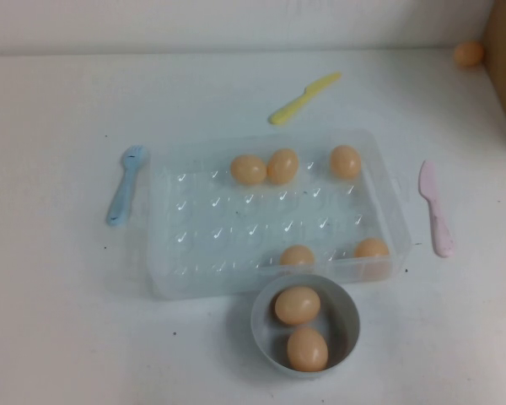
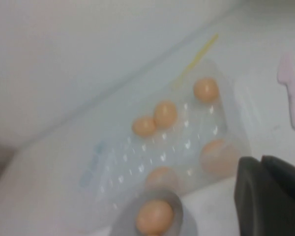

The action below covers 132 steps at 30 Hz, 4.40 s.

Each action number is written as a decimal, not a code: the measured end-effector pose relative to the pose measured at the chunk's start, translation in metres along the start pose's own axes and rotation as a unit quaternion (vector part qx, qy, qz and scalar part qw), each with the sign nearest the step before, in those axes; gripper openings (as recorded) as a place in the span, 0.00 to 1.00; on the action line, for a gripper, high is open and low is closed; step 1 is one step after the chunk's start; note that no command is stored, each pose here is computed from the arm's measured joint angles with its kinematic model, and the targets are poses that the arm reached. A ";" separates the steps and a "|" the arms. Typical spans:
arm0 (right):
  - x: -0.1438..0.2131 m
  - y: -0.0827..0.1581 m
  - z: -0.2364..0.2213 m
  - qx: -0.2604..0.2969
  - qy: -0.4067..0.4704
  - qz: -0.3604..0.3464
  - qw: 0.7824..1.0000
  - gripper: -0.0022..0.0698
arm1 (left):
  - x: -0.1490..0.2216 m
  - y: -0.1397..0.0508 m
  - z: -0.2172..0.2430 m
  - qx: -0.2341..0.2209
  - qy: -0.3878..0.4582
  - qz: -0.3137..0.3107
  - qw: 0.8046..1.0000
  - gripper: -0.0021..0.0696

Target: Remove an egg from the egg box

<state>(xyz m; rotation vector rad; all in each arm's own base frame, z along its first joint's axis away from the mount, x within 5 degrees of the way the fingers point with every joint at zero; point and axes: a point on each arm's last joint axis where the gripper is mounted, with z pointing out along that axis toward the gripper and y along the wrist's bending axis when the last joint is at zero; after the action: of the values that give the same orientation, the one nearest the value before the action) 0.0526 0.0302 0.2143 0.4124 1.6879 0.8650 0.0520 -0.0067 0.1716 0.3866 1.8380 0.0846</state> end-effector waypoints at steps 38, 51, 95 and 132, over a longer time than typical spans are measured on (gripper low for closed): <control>-0.085 0.103 0.277 0.105 0.553 -0.338 0.754 0.01 | 0.000 0.000 0.000 0.000 0.000 0.000 1.000 0.02; -0.056 0.113 0.374 0.131 0.514 -0.409 0.743 0.09 | 0.000 0.000 0.000 0.000 0.000 0.000 1.000 0.02; -0.002 0.047 0.447 0.168 0.435 -0.450 0.762 0.54 | 0.000 0.000 0.000 0.000 0.000 0.000 1.000 0.02; -0.014 0.182 0.343 -0.011 0.542 -0.414 0.731 0.47 | 0.000 0.000 0.000 0.000 0.000 0.000 1.000 0.02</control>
<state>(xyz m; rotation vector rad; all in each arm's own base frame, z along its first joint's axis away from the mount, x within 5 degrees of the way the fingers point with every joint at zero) 0.3495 0.2562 0.3246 -1.0586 2.5432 0.3911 0.0520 -0.0067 0.1716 0.3866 1.8380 0.0846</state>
